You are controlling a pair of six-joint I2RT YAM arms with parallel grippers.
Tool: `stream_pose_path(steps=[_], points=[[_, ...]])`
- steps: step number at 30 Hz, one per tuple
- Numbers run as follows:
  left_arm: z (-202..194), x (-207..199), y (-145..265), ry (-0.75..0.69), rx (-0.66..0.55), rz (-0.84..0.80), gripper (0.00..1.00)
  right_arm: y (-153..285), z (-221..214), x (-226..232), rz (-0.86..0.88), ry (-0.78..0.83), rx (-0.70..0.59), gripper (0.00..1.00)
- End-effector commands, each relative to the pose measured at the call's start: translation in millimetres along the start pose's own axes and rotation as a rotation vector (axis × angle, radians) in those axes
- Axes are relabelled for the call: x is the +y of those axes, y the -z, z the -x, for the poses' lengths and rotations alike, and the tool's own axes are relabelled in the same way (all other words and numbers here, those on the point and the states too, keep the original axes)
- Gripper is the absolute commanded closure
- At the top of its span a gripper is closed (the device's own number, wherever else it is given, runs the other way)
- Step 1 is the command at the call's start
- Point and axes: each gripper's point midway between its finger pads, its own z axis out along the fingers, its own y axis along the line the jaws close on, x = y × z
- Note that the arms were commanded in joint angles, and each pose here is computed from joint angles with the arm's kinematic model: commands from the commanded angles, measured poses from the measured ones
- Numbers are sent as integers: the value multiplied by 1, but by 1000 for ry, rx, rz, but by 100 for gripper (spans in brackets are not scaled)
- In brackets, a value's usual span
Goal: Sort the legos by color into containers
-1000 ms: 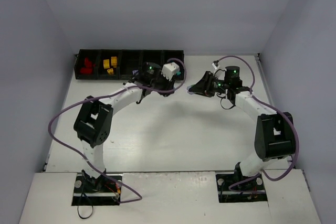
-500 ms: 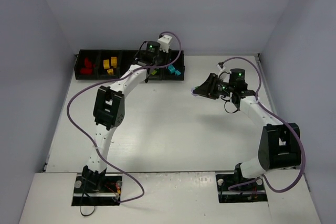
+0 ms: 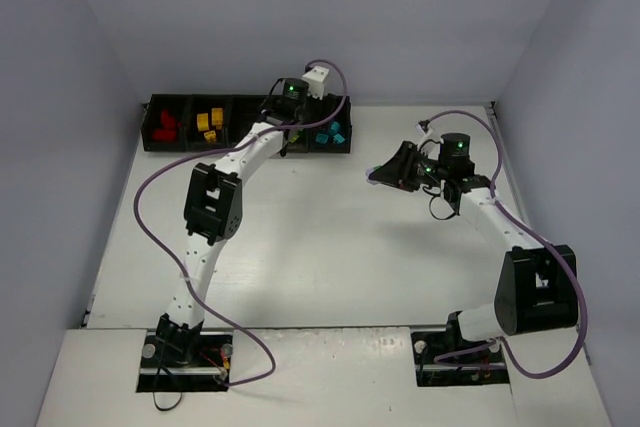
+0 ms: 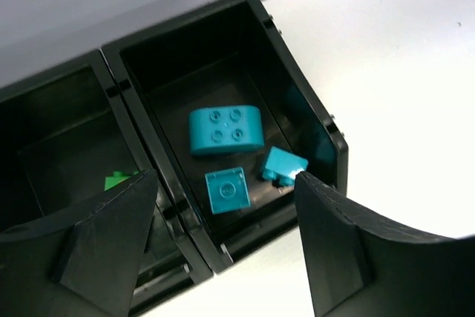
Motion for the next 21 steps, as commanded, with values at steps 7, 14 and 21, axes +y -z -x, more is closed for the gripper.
stream_pose_path(steps=[7, 14, 21], points=[[70, -60, 113, -181, -110, -301, 32, -7, 30, 26, 68, -27, -28, 100], [11, -102, 184, -360, -70, -533, 32, -25, 35, 36, 165, -89, 49, 100], [-18, -129, 204, -435, -47, -571, 32, -31, 33, 55, 263, -39, 104, 100]])
